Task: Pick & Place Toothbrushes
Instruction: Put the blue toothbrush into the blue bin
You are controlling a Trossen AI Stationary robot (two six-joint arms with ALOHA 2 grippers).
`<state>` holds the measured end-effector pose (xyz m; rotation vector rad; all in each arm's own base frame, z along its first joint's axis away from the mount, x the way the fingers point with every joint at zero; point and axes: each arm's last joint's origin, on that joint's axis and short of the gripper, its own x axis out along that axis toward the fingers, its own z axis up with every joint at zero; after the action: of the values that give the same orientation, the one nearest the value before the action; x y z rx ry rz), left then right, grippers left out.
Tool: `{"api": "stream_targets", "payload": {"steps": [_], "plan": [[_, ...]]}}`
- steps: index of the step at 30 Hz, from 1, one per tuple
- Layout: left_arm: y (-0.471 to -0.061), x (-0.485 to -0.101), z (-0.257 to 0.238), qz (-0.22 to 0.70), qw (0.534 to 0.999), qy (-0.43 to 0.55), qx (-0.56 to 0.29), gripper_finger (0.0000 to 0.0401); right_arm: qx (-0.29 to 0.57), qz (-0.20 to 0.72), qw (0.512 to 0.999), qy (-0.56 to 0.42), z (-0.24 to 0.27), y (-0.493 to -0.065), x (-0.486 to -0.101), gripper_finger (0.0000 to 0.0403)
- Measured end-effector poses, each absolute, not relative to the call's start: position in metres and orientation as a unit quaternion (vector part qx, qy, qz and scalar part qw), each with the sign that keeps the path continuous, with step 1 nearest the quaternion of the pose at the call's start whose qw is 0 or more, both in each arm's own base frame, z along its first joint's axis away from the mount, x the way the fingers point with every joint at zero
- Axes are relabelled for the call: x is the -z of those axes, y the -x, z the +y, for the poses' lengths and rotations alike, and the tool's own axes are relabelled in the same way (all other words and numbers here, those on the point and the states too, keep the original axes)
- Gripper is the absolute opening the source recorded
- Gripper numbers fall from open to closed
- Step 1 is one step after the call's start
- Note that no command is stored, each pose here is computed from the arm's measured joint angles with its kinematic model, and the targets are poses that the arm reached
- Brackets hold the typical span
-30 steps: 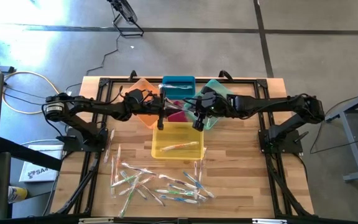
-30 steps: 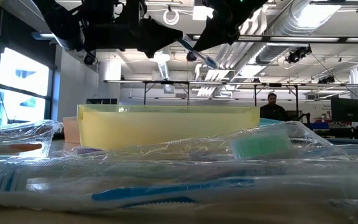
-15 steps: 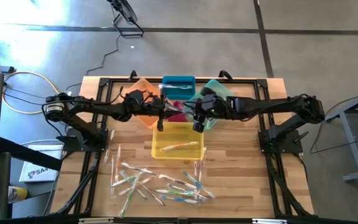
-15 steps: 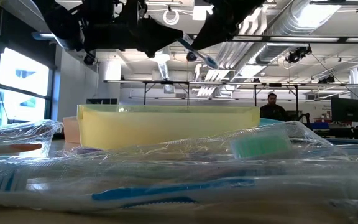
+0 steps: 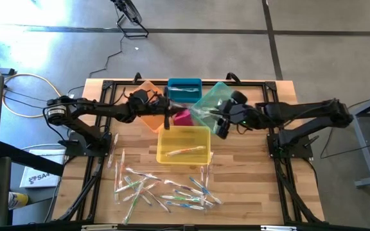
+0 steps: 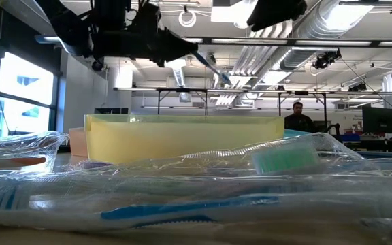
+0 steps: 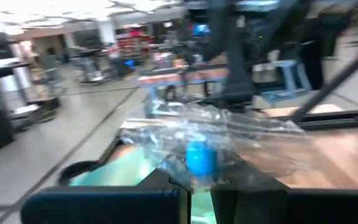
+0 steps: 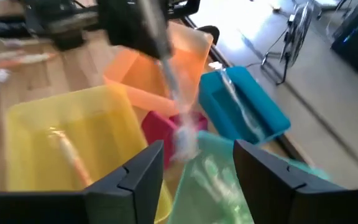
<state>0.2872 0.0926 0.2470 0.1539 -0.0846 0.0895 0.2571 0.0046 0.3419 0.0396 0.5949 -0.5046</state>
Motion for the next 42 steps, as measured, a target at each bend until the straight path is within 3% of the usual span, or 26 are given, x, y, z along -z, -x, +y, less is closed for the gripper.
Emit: {"api": "stream_targets", "payload": {"steps": [11,18,23,31,42], "plan": [[-0.252,-0.247,0.171,-0.031,0.979,-0.006,-0.203,0.0019,0.277,0.338,0.896,-0.075,0.009,-0.254,-0.326,0.0156],[-0.233,-0.244,0.198,-0.038,0.971,0.053,-0.232,0.0019,0.285,0.37,0.882,-0.062,0.008,-0.275,-0.305,0.0145],[-0.252,-0.24,0.207,-0.016,0.973,0.085,-0.212,0.0019,0.291,0.384,0.874,-0.058,0.006,-0.29,-0.29,0.0139],[-0.285,-0.229,0.236,0.04,0.953,0.157,-0.255,0.0019,0.294,0.394,0.869,-0.056,0.005,-0.298,-0.28,0.0131],[-0.297,-0.183,0.252,0.086,0.92,0.238,-0.298,0.0025,0.294,0.395,0.869,-0.056,0.004,-0.298,-0.28,0.0127]]}}
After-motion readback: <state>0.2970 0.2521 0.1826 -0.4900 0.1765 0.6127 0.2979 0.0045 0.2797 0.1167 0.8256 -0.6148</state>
